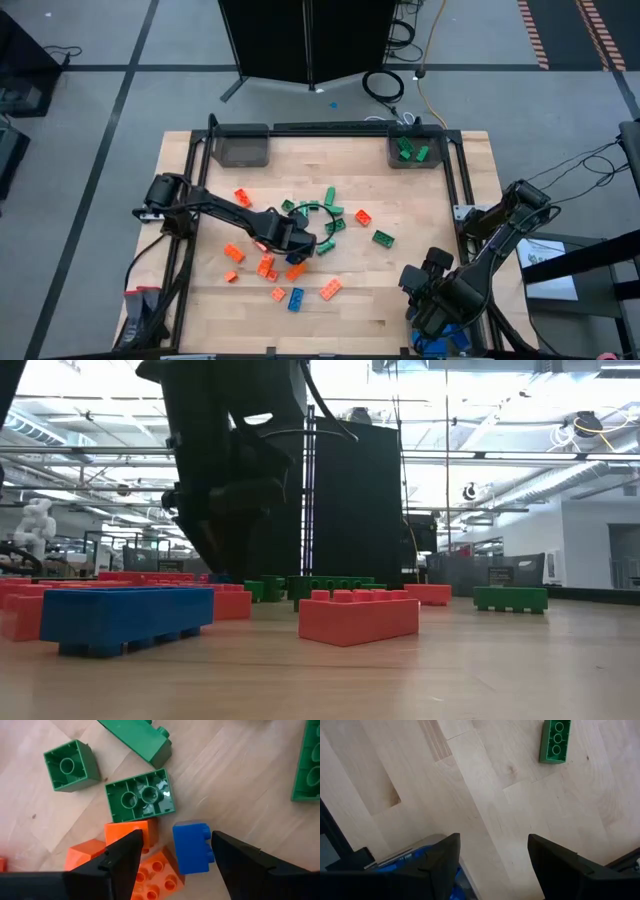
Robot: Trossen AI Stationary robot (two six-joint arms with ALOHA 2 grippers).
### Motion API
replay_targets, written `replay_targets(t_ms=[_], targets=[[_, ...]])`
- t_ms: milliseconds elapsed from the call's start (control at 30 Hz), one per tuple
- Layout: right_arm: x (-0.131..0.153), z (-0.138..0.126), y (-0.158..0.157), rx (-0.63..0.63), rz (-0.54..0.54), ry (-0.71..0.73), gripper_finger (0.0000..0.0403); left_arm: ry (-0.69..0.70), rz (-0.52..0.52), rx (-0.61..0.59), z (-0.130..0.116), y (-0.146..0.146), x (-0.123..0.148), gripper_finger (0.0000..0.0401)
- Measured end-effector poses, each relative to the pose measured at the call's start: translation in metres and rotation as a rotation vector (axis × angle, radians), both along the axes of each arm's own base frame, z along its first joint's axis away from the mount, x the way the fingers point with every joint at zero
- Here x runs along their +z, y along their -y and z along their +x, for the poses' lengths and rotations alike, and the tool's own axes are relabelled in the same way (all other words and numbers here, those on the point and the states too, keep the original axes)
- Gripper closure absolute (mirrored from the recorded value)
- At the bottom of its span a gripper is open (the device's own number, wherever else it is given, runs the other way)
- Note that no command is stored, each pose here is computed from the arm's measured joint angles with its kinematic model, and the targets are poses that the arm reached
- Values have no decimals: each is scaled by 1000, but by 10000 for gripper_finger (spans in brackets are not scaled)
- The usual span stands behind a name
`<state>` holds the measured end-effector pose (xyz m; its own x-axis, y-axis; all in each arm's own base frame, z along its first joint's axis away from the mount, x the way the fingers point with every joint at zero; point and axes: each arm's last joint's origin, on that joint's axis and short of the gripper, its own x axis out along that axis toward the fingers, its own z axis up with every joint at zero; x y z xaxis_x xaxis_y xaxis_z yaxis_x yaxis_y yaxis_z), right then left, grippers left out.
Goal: Sort blocks
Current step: Put the blue game piece into the bottom black bin
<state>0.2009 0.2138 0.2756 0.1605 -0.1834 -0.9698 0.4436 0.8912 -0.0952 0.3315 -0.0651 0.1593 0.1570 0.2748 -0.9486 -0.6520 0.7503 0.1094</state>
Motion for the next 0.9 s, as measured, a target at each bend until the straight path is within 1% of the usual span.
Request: replay_targets(t_ms=[133,367,533,633,900], targets=[[0,0,0,0,0,0,174,-3,14,-3,0,2,-2,157],[0,0,0,4,-17,19,174,-2,-3,-16,0,8,-2,157],[0,0,0,8,-33,37,174,-8,2,-39,4,17,9,158],[0,-1,-1,8,-33,38,174,29,15,-49,9,18,16,158],[0,-1,-1,9,-32,37,174,28,30,-39,8,17,16,158]])
